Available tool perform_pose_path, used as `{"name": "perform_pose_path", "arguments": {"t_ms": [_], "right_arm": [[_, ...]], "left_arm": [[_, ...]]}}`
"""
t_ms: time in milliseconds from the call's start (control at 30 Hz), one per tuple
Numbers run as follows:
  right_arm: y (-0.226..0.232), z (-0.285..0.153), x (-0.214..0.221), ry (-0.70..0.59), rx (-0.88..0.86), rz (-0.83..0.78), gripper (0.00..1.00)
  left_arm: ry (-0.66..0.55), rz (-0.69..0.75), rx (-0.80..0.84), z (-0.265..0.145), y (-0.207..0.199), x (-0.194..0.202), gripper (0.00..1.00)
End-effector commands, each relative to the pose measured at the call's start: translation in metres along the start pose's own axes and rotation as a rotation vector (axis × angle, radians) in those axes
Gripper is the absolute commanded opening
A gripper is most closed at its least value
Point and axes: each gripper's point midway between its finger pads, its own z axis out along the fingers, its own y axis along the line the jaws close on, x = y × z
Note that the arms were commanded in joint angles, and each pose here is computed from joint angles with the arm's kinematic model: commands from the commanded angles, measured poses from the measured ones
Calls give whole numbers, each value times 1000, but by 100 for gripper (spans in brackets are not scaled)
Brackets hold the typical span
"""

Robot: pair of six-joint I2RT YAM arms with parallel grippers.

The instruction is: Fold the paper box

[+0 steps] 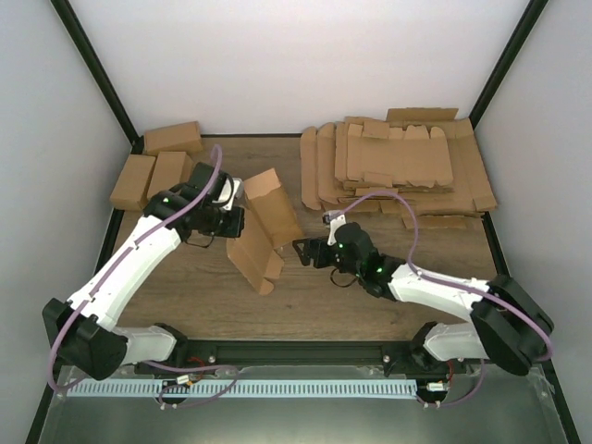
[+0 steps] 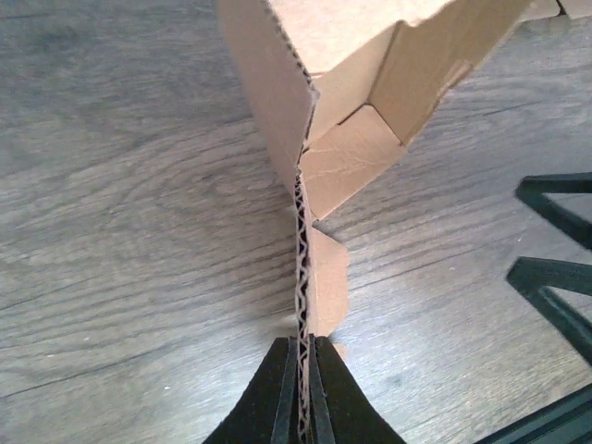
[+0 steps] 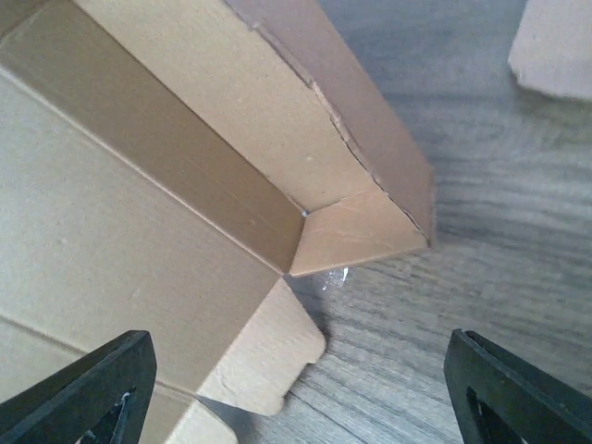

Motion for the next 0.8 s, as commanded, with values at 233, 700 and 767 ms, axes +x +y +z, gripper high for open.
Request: {"name": "perform_pose_path", "arguments": {"t_ms": [233,700,767], "right_arm": [[20,-24,-63,-199,58,-446,97],[32,-2,-87,-371,128,-490,98],[21,4,-87,-375,195,-471,98]], "left_arm": [[55,109,-125,-16,4,1,4],[95,276,-185,4,-31,19,4],[85,297,-200,4,-34,19,4]]}}
